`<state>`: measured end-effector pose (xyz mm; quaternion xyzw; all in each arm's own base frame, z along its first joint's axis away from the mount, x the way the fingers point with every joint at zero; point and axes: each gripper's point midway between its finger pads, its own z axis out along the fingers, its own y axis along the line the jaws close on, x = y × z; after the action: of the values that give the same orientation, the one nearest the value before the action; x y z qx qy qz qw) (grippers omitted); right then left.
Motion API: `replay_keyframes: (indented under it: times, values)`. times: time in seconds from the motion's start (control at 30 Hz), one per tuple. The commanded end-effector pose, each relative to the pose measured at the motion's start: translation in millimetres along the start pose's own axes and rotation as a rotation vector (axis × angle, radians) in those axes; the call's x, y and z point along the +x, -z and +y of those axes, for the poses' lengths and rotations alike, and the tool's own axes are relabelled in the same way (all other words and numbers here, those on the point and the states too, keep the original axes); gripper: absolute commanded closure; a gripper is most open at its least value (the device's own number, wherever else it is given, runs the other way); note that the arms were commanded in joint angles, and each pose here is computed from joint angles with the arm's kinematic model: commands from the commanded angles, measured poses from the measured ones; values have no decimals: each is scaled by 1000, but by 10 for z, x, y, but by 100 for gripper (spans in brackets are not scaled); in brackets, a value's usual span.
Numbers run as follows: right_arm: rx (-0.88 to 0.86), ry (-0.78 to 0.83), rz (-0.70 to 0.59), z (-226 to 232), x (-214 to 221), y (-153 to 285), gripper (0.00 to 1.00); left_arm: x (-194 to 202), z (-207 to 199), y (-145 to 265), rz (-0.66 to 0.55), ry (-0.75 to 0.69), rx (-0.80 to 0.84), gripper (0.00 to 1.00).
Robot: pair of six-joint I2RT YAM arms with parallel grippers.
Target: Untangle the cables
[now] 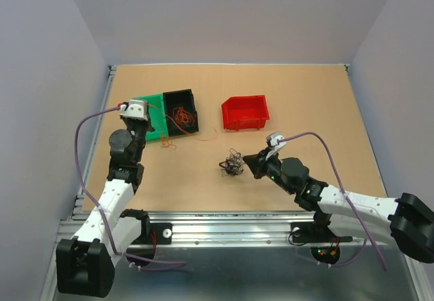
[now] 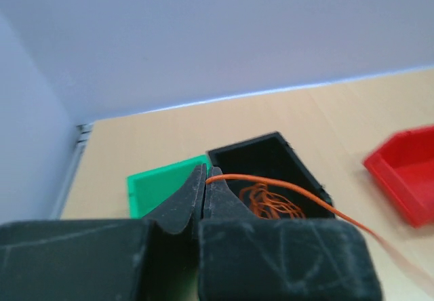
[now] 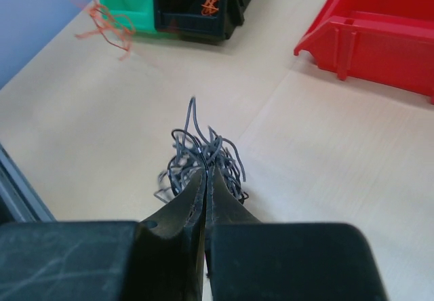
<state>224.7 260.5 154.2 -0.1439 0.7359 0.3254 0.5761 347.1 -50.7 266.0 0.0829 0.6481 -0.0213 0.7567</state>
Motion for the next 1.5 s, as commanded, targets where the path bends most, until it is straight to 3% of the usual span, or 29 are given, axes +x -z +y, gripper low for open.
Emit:
replay_keyframes:
  times: [0.0,0.17,0.47,0.67,0.73,0.8,1.03,1.47]
  values:
    - [65,-17,-42,-58,-188,-8,99,-574,465,68,-187,93,-185,100]
    - [147,-40,-41,-197,-193,35,100,-586,659,83,-191,134,-244,100]
    - [120,-39,-53,-157,-235,82,99,-686,365,150,-236,92,-74,100]
    - [135,-36,-48,-180,-221,62,95,-703,321,66,-220,105,-43,100]
    - [134,-33,-47,-177,-222,59,86,-730,295,0,-204,111,-22,100]
    - [126,-30,-44,-167,-214,59,68,-759,221,-43,-202,145,20,100]
    - [126,-33,-55,-169,-231,69,38,-971,53,-387,-197,207,146,100]
    - [126,-36,-75,-185,-263,122,33,-1001,-149,-1126,-142,264,304,100]
